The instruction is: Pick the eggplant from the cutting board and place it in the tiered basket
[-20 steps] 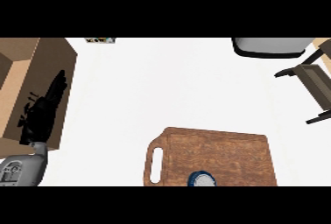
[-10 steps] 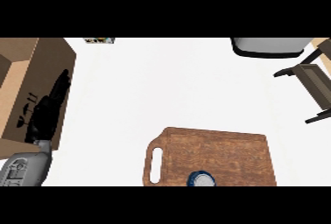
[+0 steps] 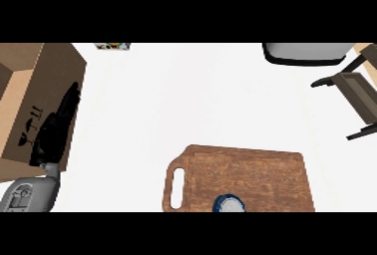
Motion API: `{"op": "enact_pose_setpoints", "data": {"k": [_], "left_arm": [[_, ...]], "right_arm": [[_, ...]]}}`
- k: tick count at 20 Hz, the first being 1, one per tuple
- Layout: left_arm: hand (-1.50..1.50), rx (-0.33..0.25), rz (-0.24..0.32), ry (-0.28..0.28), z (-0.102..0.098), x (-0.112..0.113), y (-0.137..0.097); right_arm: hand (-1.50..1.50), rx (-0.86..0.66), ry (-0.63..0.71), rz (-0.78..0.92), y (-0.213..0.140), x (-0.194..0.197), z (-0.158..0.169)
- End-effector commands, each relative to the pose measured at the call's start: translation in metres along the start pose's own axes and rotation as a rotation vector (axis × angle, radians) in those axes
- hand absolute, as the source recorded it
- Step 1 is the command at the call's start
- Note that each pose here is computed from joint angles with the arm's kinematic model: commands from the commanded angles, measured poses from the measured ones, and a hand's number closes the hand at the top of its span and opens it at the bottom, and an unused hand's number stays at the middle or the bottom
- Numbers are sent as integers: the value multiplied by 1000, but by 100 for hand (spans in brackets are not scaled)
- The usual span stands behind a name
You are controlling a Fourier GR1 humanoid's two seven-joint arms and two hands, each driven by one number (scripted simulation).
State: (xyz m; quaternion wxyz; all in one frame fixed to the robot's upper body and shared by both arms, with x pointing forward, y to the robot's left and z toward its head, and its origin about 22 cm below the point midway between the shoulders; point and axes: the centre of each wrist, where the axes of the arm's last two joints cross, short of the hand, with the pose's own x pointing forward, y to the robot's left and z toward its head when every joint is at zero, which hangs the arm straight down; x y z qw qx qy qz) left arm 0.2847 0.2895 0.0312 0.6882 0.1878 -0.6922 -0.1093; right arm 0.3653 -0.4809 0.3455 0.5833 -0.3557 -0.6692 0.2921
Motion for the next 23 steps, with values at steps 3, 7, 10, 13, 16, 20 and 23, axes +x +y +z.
{"op": "enact_pose_setpoints", "data": {"k": [3,7,10,13,16,20,23], "left_arm": [[0,-1,-2,9,-7,-6,12],[0,2,5,7,-1,-4,14],[0,-17,7,8,-10,12,3],[0,2,-5,-31,2,3,3],[0,-15,7,7,-1,5,-3],[0,-3,18,-8,8,4,1],[0,-9,17,-5,5,3,1]], "right_arm": [[-150,-146,-36,-132,-48,11,20],[-150,-199,76,-151,-76,-7,47],[-150,-176,156,-212,-95,-28,74],[-150,-153,190,-266,-105,-48,100],[-150,-136,223,-256,-114,-60,121],[-150,-142,184,-318,-125,-78,154],[-150,-150,149,-357,-125,-90,168]]}}
